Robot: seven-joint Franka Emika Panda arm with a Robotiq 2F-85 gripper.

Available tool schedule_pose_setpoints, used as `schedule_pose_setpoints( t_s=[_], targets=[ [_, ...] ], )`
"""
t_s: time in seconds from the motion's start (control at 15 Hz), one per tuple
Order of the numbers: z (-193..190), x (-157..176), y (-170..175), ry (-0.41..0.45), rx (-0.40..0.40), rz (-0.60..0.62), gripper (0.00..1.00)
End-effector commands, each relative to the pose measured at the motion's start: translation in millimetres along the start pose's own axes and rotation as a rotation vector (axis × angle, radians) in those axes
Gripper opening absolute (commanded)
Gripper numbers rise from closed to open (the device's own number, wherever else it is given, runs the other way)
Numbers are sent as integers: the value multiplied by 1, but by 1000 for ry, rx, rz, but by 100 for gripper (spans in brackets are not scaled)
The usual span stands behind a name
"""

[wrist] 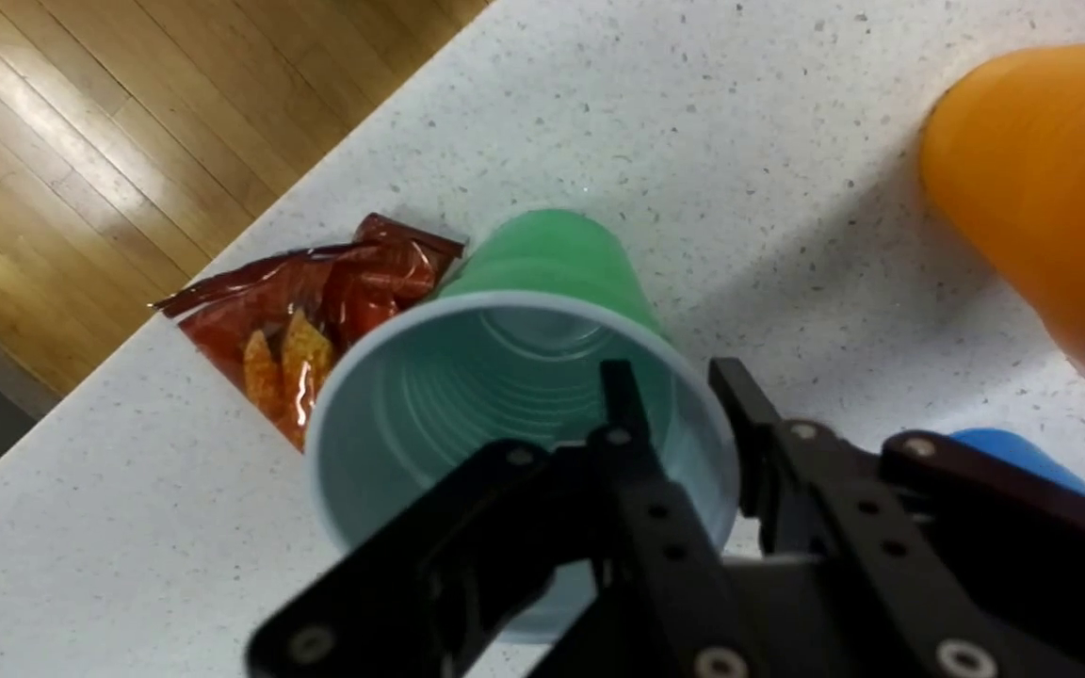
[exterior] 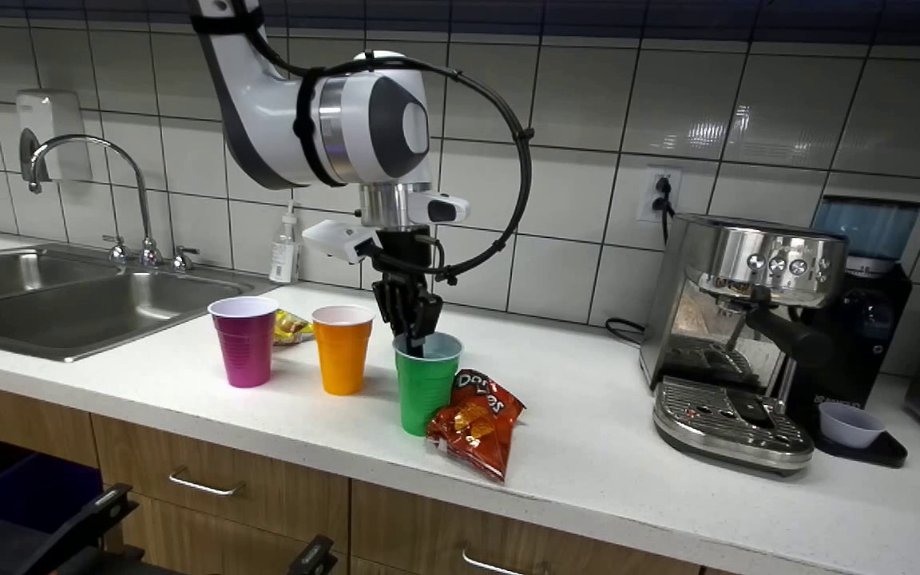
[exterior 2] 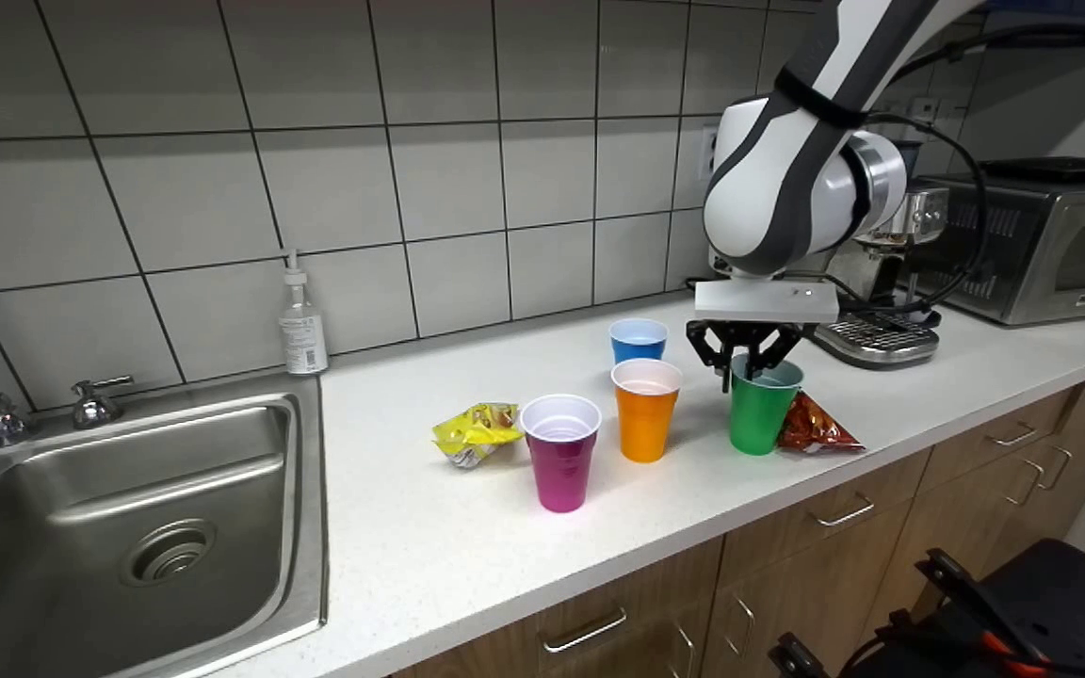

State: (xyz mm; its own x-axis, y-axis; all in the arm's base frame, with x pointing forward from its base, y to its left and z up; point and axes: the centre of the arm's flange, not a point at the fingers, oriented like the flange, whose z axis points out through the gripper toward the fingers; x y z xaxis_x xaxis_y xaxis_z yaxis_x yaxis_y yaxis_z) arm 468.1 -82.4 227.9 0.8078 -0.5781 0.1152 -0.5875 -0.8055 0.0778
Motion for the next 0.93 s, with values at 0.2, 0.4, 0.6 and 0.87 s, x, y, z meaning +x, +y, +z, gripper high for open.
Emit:
schedule_pose_setpoints(
  t_s=[0.2, 0.4, 0.6, 0.87],
  targets=[
    [-5, 4, 4, 21, 4, 20, 0],
    [-13, 2, 6, 30, 15, 17, 1],
    [-28, 0, 6, 57, 42, 9, 1],
    [-50, -4, 3, 94, 77, -9, 1]
  ],
)
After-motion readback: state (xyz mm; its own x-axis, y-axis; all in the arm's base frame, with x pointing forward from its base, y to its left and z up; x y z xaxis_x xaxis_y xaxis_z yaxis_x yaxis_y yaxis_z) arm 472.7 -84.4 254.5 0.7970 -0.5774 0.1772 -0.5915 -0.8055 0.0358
